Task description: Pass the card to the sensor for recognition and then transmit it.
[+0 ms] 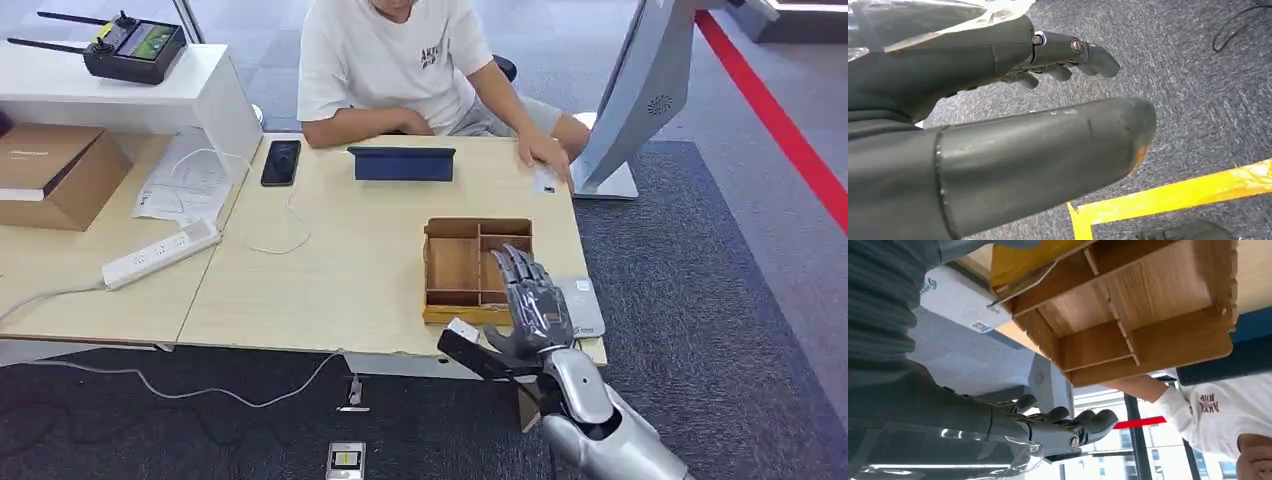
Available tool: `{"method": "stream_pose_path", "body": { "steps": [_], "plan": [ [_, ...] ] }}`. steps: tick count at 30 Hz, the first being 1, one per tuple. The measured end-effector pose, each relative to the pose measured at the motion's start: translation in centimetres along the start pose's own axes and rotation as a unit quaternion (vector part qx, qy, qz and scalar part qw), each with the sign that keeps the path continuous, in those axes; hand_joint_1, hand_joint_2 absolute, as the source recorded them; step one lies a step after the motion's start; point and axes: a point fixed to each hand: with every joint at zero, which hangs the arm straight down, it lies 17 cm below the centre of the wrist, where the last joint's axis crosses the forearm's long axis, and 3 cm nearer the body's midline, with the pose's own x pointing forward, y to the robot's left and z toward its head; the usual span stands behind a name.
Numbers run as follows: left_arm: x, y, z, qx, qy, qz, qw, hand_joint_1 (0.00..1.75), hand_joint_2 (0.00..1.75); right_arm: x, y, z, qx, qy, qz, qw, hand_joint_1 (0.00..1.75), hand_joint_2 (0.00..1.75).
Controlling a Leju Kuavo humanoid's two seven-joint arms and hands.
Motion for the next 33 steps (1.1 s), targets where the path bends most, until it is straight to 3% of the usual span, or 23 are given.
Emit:
{"method": "stream_pose_path", "body": {
  "steps": [13,33],
  "plan": [
    [-0.2,0.0,0.0,0.001,0.007,0.002,1.000,0.00,0.00,-1.4,3.1,-0.4,0.033,0.021,0.010,0.999,0.00,1.75],
    [-0.2,0.0,0.0,0.000,0.005,0.002,1.000,0.00,0.00,-4.8,2.9,-0.3,-0.002,0.061,0.005,0.998,0.00,1.75]
  ]
}}
